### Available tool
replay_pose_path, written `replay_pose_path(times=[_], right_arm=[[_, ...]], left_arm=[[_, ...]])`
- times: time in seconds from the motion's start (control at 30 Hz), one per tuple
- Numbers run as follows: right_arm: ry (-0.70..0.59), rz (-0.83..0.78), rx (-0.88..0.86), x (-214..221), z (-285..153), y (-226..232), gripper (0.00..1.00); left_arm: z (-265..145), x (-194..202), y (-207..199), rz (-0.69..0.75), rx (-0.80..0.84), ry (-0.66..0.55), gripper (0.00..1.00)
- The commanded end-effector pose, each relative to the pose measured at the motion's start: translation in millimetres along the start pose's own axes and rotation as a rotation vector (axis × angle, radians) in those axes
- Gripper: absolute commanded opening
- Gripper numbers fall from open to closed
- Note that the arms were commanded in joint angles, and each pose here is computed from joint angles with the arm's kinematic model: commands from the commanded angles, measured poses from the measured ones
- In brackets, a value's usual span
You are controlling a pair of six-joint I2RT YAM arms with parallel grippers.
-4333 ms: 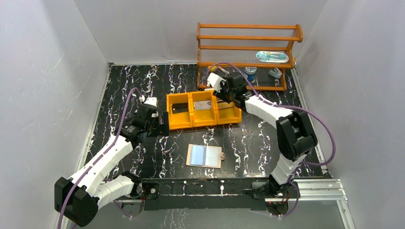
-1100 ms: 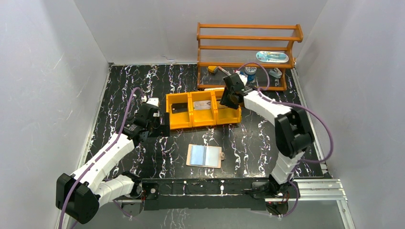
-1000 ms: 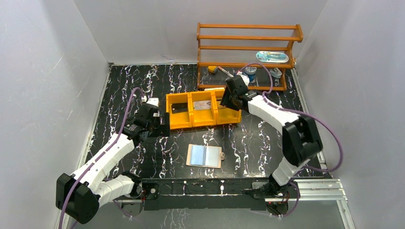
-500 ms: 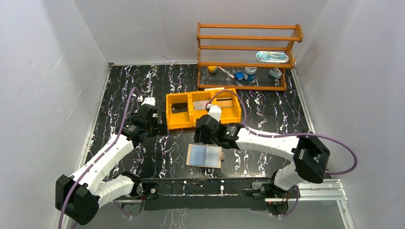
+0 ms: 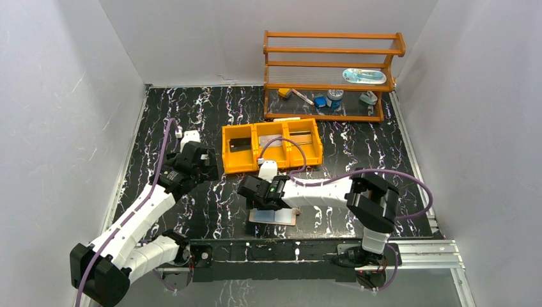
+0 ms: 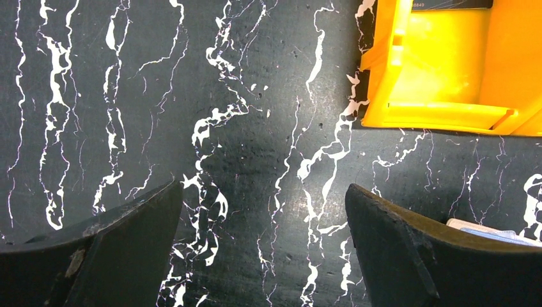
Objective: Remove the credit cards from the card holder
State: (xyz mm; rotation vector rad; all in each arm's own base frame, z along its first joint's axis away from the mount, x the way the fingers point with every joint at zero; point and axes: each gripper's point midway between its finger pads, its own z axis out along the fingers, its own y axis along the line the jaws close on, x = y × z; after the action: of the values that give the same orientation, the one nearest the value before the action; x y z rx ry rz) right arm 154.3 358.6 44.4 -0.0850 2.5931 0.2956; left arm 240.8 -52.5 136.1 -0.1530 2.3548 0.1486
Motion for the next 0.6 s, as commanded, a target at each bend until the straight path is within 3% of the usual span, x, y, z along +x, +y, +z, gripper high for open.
replay_pose_path(times=[0.0, 0.3, 0.57], right_arm=[[-0.014, 0.017, 0.07, -4, 4, -3, 0.75], [0.038, 0.001, 0.156, 17, 20, -21, 0.67], [0.042, 0.028, 0.123, 22, 21, -22, 0.48]], left_arm=[[-8, -13, 7, -0.028, -0.029, -0.043, 0.98], [-6, -11, 5, -0.021, -0.025, -0.031, 0.98], [-5, -10, 3, -0.014, -0.018, -0.021, 0.98]])
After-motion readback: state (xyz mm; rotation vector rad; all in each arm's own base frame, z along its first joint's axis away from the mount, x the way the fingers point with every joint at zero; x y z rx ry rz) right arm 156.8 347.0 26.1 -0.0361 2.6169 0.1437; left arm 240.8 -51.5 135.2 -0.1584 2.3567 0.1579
